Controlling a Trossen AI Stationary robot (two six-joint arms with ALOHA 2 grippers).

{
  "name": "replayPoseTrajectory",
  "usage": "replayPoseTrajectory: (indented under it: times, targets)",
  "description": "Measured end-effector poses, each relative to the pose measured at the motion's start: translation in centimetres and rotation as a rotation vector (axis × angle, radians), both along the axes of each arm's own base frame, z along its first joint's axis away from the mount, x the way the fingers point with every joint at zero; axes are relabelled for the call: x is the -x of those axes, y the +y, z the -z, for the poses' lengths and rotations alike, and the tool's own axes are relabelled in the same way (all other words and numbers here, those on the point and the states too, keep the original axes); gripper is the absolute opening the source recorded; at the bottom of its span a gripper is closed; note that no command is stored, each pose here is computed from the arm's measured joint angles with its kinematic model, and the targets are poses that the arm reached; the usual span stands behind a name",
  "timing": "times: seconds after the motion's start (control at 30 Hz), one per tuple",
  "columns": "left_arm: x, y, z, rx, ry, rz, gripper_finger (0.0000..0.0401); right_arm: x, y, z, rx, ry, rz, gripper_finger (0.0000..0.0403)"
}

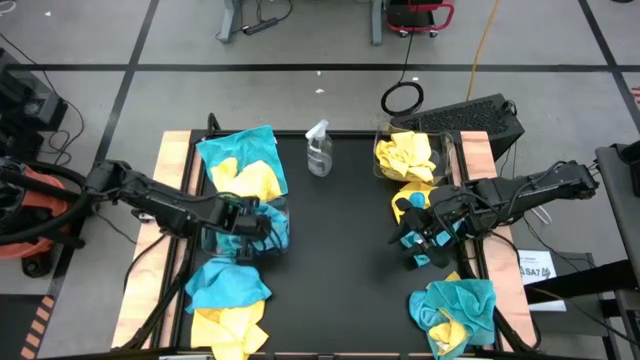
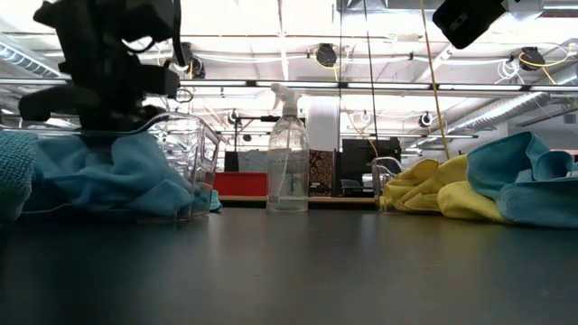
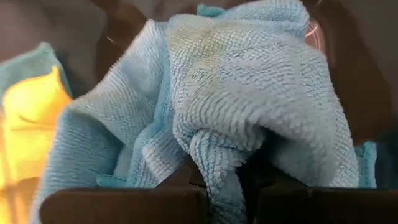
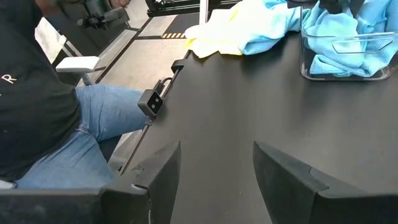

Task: Sort microfiber towel by color & place in baskets
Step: Put the blue towel into the bottom transparent bin

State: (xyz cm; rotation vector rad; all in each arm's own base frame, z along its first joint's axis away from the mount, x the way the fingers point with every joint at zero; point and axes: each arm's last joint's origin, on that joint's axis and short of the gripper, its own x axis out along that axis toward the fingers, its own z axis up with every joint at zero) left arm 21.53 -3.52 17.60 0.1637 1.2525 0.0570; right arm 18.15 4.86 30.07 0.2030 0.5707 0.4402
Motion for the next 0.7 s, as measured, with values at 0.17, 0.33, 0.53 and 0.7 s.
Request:
replayPoseTrajectory:
  times: [0.17, 0.33, 0.53, 0.7]
  targets:
    - [0.1, 0.5, 0.7, 0.029, -0.013, -0.020, 0.0034, 0.0, 0.0, 0.0, 0.000, 0.000, 0.000, 0.0194]
    - [0.1, 0.7, 1.0, 0.042, -0.017, -0.035, 0.0044, 0.0, 0.0, 0.0, 0.000, 0.000, 0.000, 0.0194]
    - [0.1, 0.7, 0.8, 0.049, -0.014, -0.060, 0.0119, 0.0, 0.0, 0.0, -0.001, 0.000, 0.001, 0.0194]
    - [-0.3, 0.7, -0.4, 0.055, 0.000, -0.086, 0.0196, 0.0, 0.0, 0.0, -0.001, 0.001, 0.001, 0.0194]
